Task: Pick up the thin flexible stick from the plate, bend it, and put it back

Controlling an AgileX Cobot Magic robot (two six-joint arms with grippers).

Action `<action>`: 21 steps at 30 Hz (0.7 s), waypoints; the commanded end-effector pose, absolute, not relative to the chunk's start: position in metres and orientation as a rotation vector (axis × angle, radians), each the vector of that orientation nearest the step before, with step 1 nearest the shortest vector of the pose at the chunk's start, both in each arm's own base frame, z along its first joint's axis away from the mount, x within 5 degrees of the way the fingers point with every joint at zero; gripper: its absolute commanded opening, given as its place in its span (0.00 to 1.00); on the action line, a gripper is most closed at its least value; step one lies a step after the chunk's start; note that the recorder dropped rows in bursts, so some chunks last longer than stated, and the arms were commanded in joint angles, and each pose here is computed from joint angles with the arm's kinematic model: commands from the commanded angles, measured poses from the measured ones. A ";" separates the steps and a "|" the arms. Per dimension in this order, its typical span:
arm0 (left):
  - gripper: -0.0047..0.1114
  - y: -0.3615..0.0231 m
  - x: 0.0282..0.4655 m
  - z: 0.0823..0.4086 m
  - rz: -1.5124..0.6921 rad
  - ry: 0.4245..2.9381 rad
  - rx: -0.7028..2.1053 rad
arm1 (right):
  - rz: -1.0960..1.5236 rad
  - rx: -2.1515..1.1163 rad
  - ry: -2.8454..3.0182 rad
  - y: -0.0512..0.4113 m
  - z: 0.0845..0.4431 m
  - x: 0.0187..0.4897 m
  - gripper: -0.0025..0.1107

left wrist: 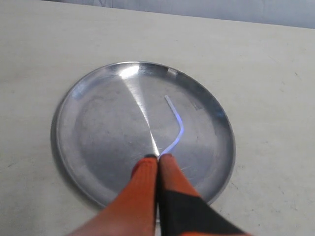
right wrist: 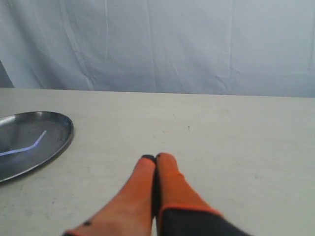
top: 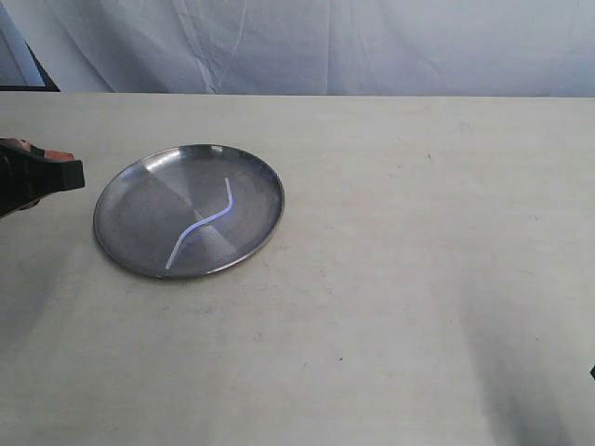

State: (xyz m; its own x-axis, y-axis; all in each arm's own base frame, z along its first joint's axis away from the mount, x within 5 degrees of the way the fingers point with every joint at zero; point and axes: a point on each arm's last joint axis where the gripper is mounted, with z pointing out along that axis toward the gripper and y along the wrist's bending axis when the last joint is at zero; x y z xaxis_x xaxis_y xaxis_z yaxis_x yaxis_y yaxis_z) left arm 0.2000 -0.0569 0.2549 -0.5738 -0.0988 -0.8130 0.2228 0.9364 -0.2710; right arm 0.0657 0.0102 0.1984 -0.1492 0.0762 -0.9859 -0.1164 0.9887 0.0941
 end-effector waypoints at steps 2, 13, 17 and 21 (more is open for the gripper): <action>0.04 -0.056 0.199 0.255 -0.431 2.139 0.082 | 0.145 0.017 1.761 0.006 0.192 0.061 0.02; 0.04 -0.056 0.199 0.255 -0.430 2.138 0.085 | 0.094 0.129 1.869 0.001 0.179 0.052 0.02; 0.04 -0.056 0.199 0.255 -0.430 2.138 0.085 | 0.090 0.135 1.869 0.001 0.178 0.052 0.02; 0.04 -0.056 0.199 0.255 -0.430 2.138 0.085 | 0.098 0.140 1.867 0.001 0.178 0.052 0.02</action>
